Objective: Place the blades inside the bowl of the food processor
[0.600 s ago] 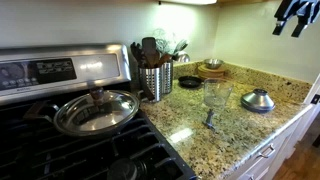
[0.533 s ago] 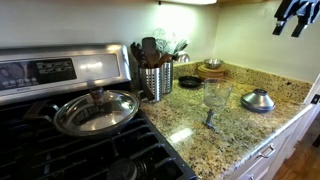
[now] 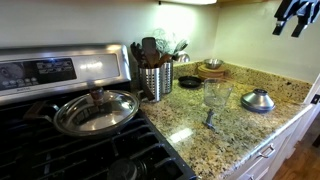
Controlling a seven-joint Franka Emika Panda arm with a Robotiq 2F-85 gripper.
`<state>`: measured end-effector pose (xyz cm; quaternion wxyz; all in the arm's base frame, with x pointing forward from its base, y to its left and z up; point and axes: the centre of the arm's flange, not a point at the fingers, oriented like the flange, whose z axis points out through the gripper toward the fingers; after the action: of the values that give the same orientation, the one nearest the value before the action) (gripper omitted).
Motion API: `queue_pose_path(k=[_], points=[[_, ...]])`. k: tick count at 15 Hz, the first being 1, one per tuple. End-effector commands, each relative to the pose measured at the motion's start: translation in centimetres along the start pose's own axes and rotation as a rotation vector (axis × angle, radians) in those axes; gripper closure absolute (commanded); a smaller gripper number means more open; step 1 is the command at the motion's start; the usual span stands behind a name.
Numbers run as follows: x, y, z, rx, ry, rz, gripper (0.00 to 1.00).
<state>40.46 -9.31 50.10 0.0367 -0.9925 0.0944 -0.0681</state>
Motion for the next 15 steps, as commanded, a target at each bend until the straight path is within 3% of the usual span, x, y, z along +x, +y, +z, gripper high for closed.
queue_pose_path(k=[1,6,10,15], points=[[0.0,0.0,0.0,0.0,0.0,0.0,0.0],[0.4,-1.0,1.0,-0.013,-0.012,-0.006,0.0],[1.1,-4.9,4.0,-0.057,-0.049,-0.057,0.0],[1.5,-10.9,7.6,-0.058,-0.012,-0.085,0.0]])
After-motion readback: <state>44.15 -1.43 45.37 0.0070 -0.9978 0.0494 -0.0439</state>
